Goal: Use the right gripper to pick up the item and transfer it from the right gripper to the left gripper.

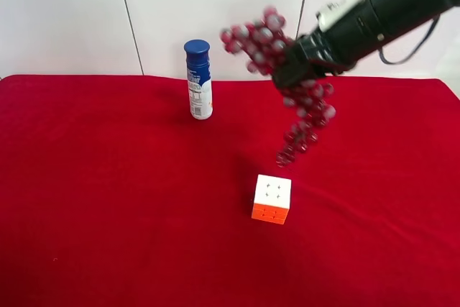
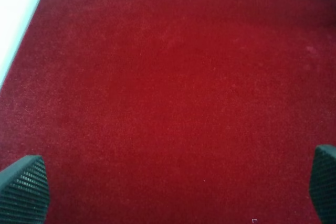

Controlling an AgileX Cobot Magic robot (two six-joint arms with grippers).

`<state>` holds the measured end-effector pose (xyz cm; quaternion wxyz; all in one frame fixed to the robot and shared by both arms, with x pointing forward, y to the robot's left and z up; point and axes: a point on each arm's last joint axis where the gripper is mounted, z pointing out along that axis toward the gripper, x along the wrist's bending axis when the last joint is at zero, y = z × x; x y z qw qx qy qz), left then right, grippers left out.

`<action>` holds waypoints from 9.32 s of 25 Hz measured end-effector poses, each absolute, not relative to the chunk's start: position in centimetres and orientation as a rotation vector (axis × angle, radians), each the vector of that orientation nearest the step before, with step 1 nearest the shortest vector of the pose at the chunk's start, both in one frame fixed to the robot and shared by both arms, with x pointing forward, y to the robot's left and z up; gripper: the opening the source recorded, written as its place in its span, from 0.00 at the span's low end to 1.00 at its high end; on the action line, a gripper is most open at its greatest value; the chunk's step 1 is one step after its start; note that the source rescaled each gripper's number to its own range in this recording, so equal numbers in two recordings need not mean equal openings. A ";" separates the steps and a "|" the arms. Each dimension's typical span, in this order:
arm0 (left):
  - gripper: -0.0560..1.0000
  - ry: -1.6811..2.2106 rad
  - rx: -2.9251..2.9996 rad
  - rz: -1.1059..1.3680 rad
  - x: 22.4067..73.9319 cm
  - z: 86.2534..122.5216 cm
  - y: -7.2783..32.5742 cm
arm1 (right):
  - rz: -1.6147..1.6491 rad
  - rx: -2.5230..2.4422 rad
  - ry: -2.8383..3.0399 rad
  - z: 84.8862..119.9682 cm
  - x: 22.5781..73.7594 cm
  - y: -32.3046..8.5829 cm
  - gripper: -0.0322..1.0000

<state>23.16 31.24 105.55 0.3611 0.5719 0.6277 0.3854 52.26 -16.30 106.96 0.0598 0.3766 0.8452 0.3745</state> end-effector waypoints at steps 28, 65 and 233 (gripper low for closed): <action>1.00 1.615 1.477 0.996 23.2 105.5 31.3 | 1.394 0.259 2.493 110.1 50.2 -10.3 0.05; 1.00 1.372 1.454 0.684 34.8 109.1 27.5 | 1.456 0.316 2.586 106.0 52.4 -8.7 0.05; 0.06 0.974 1.464 0.179 43.1 106.4 22.5 | 1.552 0.425 2.602 106.8 48.2 -3.3 0.92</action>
